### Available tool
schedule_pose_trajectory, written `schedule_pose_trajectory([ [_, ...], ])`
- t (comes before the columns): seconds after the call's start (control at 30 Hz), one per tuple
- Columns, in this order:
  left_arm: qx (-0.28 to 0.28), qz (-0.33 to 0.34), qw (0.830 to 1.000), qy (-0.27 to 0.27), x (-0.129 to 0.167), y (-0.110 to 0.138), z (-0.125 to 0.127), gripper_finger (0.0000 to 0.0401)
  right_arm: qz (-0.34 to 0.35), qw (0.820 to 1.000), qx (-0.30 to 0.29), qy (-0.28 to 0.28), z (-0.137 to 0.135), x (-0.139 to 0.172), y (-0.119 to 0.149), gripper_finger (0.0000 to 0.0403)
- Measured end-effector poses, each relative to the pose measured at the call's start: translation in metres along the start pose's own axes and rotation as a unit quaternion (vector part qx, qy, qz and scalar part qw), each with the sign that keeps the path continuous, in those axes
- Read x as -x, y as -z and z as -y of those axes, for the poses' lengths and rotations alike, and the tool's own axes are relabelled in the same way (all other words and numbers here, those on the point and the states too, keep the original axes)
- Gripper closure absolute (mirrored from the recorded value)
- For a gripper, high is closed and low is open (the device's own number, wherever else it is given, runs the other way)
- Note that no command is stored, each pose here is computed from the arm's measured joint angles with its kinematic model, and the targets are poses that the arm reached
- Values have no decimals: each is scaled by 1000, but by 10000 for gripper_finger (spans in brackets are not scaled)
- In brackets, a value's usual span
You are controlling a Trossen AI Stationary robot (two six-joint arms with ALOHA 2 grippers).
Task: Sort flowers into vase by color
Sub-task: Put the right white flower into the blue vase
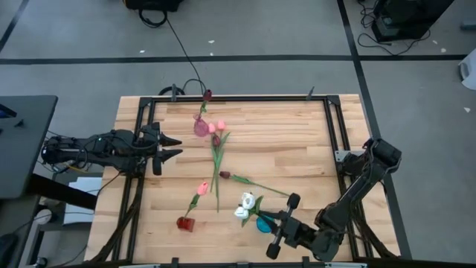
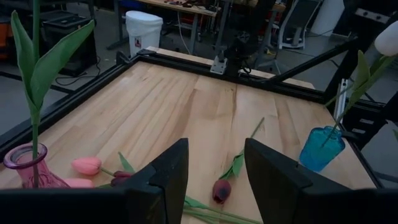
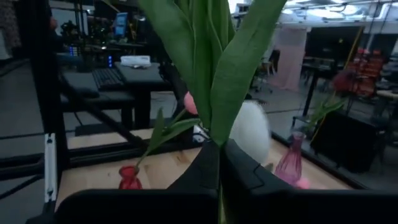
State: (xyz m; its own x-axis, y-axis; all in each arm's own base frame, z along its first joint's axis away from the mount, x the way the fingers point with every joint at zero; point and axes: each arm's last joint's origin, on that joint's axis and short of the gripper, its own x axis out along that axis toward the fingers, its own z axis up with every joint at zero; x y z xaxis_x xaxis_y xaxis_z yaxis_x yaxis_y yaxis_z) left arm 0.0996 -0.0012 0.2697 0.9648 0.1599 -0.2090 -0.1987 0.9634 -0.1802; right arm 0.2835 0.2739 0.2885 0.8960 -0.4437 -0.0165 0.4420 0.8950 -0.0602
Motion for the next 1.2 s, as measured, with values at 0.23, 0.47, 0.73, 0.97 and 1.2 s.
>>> schedule_pose_trajectory([
  [0.23, 0, -5, 1000, -1, 0, 1, 0, 238, -3, 1000, 6, -8, -4, -1, 7, 392],
  [0.47, -1, -6, 1000, -2, 0, 1, 0, 238, -4, 999, -6, -33, -5, -1, 7, 392],
  [0.73, -1, -7, 1000, -2, 0, 1, 0, 238, -8, 998, 9, -59, -7, -2, 9, 392],
  [0.97, 0, -7, 1000, -2, 0, 1, 0, 238, 4, 999, -12, -48, -6, -1, 3, 392],
  [1.2, 0, -4, 1000, -1, 0, 1, 0, 238, 5, 999, 14, -33, -7, 4, 3, 392],
])
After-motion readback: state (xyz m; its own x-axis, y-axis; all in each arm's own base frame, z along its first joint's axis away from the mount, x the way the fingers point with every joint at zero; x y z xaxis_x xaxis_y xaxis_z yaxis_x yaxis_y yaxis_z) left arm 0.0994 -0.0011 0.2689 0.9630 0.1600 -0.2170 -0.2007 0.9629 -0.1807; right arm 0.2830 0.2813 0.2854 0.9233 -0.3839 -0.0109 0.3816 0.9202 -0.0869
